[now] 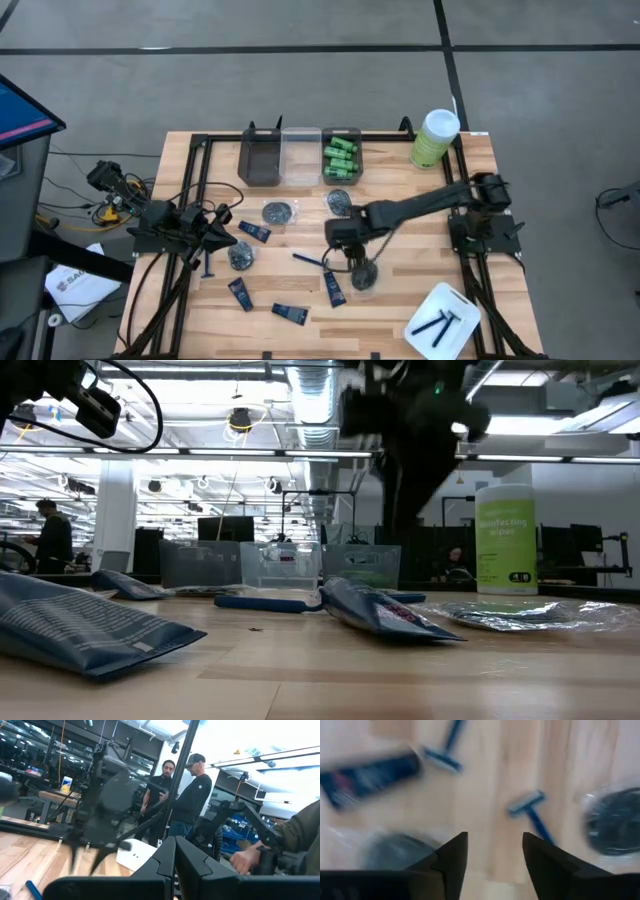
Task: Pick & Place Travel size toiletries
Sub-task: Put the blue razor into the white bin
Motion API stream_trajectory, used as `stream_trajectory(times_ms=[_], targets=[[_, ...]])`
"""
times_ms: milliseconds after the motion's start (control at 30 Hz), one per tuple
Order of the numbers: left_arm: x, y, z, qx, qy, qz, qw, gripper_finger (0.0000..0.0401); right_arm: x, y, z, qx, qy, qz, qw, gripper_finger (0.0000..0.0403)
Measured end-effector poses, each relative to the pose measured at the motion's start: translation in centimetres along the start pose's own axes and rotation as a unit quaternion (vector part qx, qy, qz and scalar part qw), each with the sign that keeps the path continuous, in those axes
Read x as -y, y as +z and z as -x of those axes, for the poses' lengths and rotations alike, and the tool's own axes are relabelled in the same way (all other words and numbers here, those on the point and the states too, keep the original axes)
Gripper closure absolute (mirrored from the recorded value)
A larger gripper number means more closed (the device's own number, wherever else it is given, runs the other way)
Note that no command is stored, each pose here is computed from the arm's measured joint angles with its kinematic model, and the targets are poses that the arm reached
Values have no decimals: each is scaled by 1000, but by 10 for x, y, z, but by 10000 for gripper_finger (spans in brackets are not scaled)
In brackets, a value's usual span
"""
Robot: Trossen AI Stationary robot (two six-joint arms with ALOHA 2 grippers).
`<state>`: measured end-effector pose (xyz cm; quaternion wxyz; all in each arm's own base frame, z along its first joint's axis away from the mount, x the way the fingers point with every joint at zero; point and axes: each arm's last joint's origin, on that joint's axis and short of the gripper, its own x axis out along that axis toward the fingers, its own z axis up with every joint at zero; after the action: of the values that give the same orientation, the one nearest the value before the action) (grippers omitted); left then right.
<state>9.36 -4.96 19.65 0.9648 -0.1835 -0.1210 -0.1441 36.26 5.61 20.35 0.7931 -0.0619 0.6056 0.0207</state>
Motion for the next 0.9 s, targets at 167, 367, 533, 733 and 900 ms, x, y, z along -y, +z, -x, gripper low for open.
stream_trajectory(times_ms=[167,367,533,733,900], targets=[[0,0,0,-2,-1,0,1000,399,23,8,-24,-55,-6,83,995,190],[0,-1,0,-2,-1,-1,1000,399,41,7,-51,-93,2,117,989,190],[0,-1,-1,-4,-2,-1,1000,399,53,2,-70,-125,11,118,985,205],[0,-1,-1,-4,-3,-1,1000,399,58,1,-74,-129,20,111,985,272],[0,-1,-1,-4,-3,-1,1000,399,57,2,-74,-121,20,110,986,375]])
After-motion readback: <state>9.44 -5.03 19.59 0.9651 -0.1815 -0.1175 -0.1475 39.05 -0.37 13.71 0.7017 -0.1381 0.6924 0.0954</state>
